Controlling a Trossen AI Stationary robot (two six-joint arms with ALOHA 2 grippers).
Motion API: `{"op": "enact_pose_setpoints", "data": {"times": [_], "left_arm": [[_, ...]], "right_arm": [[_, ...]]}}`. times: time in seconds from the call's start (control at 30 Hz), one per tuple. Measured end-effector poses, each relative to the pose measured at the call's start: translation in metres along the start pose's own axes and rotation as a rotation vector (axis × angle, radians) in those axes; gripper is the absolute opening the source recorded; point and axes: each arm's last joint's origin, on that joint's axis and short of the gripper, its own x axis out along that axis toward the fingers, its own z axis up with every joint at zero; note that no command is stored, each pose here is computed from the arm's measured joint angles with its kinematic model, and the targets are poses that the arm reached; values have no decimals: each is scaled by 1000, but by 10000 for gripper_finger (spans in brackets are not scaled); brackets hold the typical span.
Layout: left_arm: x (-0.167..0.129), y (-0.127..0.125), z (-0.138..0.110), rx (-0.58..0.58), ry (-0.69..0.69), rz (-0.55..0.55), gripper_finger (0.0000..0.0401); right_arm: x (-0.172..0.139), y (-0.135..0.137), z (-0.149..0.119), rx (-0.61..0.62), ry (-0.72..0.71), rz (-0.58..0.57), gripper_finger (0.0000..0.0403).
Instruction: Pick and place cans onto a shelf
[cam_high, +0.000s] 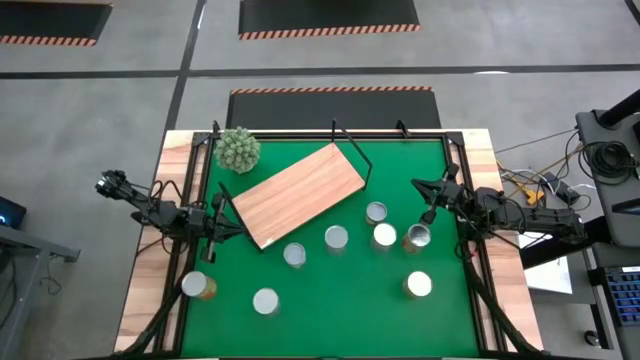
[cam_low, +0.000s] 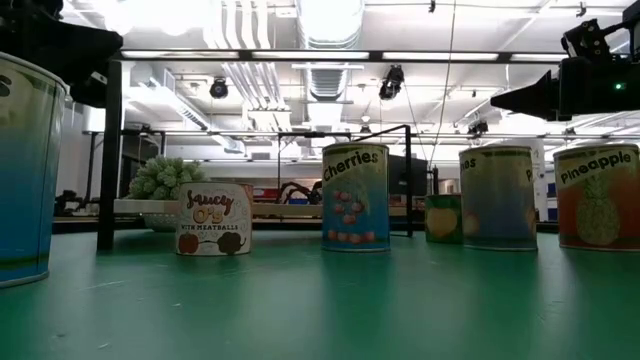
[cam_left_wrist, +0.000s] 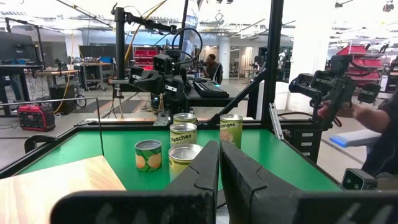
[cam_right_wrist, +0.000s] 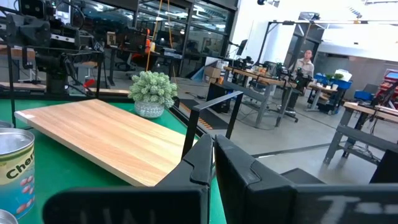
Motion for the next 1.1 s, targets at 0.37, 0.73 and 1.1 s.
{"op": "enact_pose_setpoints", "data": {"times": [0.37, 0.73, 1.1], "left_arm": [[-8, 4, 41, -264, -412, -14, 0], [-26, 13, 68, -328, -734, 12, 0], [-19, 10, 65, -352, -688, -9, 0]], "right_arm": [[0, 0, 4, 468, -38, 27, 9], [-5, -9, 31, 447, -322, 0, 9], [-6, -11, 36, 410, -364, -13, 9]]}}
